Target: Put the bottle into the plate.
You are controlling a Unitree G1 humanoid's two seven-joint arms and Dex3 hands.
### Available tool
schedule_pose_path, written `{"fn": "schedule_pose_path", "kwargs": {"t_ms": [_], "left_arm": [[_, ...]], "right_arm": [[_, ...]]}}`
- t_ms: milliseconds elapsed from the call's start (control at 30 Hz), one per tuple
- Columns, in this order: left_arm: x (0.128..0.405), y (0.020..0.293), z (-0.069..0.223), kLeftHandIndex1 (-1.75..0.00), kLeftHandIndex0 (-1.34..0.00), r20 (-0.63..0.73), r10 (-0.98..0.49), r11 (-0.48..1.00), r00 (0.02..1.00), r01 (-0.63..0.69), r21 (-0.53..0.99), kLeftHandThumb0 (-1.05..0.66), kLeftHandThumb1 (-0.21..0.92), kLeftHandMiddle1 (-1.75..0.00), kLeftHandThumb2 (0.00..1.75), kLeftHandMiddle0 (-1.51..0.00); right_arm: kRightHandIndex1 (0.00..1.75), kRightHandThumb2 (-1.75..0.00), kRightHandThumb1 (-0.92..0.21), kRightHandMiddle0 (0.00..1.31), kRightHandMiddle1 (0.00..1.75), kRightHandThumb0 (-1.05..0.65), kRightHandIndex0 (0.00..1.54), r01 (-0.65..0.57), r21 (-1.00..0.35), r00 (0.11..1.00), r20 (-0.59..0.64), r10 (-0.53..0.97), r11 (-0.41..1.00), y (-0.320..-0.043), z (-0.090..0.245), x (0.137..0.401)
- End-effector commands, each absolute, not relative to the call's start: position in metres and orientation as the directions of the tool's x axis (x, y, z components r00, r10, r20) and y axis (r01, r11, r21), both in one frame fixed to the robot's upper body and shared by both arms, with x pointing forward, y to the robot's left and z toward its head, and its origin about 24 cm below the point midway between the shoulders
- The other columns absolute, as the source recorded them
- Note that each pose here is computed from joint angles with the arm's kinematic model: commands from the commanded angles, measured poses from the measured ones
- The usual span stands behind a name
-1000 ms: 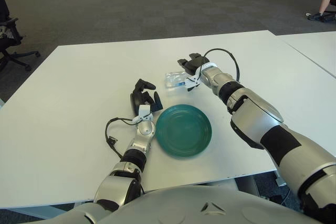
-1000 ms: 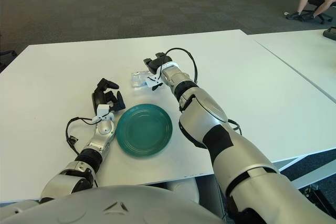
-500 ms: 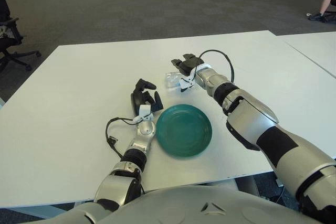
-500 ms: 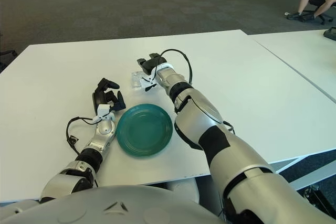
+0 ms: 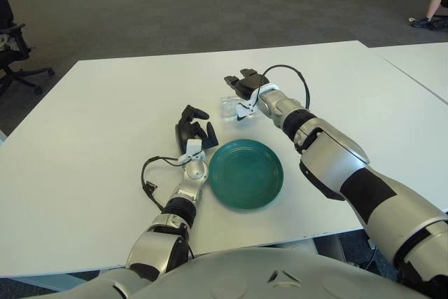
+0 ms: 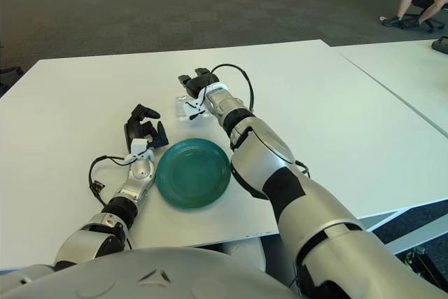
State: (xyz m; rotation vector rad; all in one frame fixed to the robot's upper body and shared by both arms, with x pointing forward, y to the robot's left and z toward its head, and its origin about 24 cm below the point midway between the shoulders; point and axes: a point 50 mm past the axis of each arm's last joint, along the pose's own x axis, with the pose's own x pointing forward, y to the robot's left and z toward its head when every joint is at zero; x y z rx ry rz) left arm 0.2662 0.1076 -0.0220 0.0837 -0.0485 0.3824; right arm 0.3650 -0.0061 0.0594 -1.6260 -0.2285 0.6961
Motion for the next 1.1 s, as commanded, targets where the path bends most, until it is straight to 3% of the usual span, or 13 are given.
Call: {"fn": "schedule_pose_path", "kwargs": {"t_ms": [0, 1067], "left_arm": [[0.264, 0.107, -0.023, -1.75, -0.79, 0.069, 0.379, 0.921, 0.923, -0.384, 0.074, -0.57, 0.10, -1.75, 1.59, -1.28], [0.246, 0.104, -0.017, -1.75, -0.79, 0.127, 0.387, 0.918, 0.913, -0.395, 0.045, -0.57, 0.10, -1.75, 1.59, -1.29]], "right_arm": [[0.00, -0.09, -0.92, 0.00, 0.00, -1.05, 0.00, -0.234, -0.951, 0.791, -0.308, 0.528, -0.203, -0.002, 0.057, 0.363], [0.00, -0.05, -0.90, 0.02, 0.02, -0.99, 0.00, -0.285, -0.920, 0.792, -0.384, 0.475, -0.269, -0.015, 0.034, 0.355]]}}
